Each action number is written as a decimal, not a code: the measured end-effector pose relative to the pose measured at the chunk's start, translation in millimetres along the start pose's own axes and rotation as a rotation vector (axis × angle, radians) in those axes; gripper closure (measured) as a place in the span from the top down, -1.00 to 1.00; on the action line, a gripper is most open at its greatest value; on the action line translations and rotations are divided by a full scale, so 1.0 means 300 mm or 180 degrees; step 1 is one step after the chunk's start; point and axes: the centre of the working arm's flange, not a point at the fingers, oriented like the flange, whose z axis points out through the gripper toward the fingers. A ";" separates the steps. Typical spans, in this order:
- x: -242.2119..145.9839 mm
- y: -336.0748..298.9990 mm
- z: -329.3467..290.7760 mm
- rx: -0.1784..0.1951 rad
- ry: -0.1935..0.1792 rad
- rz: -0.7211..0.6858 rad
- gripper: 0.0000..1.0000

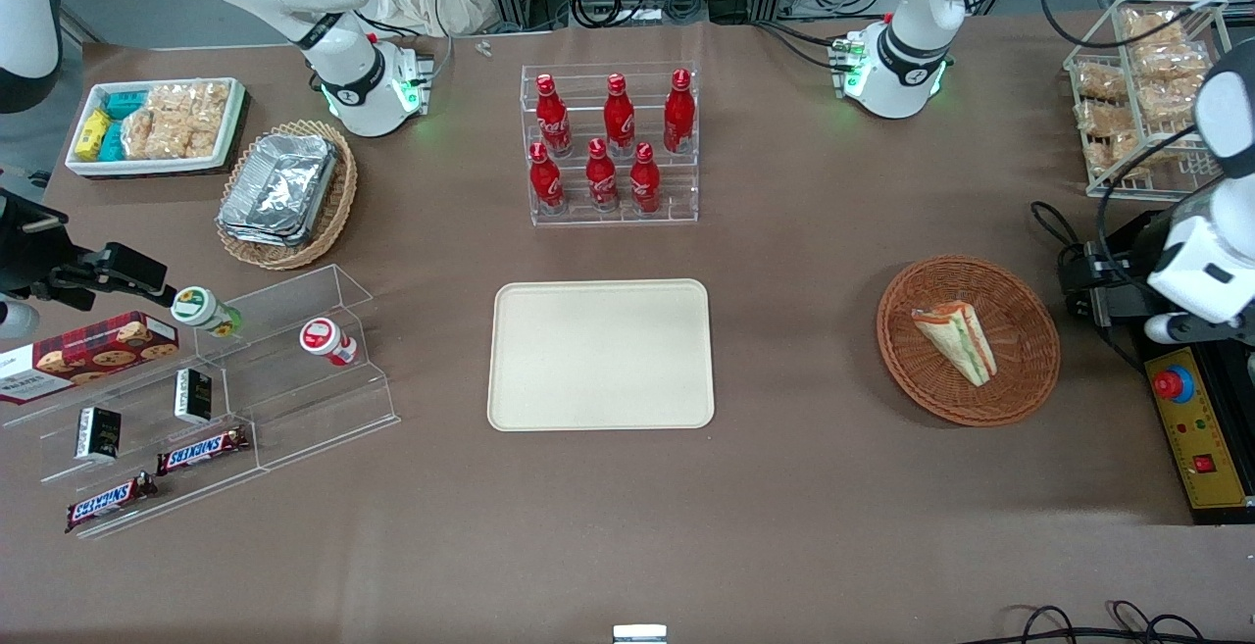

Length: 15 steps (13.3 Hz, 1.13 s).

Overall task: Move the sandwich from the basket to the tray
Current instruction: 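Move the left gripper over the wrapped sandwich in the wicker basket, then lower the open left gripper around the sandwich and close it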

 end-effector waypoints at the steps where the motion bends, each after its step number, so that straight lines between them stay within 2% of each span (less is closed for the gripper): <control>1: -0.012 0.010 0.045 -0.0025 0.0000 -0.0092 1.00; 5: -0.022 0.068 0.214 -0.0192 0.0135 -0.0537 1.00; 8: -0.034 0.097 0.381 -0.0214 0.0168 -0.0811 1.00; 13: 0.016 0.184 0.605 -0.0218 0.0178 -0.1154 0.99; 15: 0.024 0.182 0.676 -0.0235 0.0259 -0.1192 0.99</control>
